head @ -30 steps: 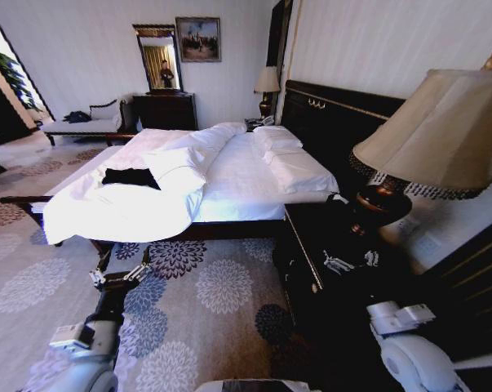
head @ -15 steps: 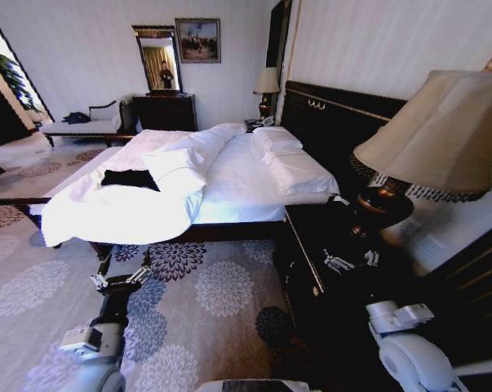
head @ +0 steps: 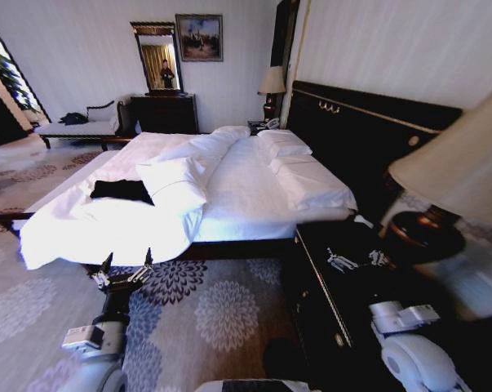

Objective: Fold the clothes on the bed.

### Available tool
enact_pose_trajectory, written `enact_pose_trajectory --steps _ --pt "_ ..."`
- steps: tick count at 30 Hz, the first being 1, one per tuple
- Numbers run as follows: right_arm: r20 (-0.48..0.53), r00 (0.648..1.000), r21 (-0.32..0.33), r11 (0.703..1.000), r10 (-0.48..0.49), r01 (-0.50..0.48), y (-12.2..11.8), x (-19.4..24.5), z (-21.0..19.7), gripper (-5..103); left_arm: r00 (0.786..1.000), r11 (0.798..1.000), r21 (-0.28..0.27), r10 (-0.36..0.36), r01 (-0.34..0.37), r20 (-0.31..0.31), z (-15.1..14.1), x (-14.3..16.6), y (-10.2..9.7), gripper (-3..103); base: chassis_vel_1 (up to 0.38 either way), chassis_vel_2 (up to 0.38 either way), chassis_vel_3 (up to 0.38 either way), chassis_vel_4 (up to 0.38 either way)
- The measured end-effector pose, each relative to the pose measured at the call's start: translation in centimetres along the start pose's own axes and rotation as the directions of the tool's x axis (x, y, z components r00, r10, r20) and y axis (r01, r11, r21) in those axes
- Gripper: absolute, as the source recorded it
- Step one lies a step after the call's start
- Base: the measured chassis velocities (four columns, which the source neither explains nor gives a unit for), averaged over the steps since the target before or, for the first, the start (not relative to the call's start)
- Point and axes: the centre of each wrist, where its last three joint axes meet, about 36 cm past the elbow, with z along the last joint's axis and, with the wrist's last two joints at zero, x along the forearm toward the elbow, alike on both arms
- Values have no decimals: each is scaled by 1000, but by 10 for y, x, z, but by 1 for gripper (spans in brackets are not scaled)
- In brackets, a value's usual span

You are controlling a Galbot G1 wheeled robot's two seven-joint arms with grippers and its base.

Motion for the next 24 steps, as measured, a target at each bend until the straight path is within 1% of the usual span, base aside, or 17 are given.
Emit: enact_pose_trajectory --steps 7,15,19,20,24 --pt "0 1000 -12 1000 18 -18 2 2 4 100 1000 1000 -1 -4 4 1 1 2 1 100 -376 366 368 -374" --pt "-4 999 -34 999 38 -38 10 7 11 100 1000 1000 3 -9 9 0 3 0 2 100 -263 276 252 -266" --pt "12 999 -40 998 39 -39 11 6 11 100 1000 1000 -3 -10 10 -1 3 -1 3 100 -202 246 239 -178" --pt "21 999 -51 998 44 -43 12 6 12 100 1000 1000 -6 -10 10 -3 4 -1 4 100 -126 165 158 -76" --pt "24 998 -69 996 55 -53 17 7 17 100 1000 1000 -4 -10 10 -8 6 -2 3 100 -74 60 50 -44"
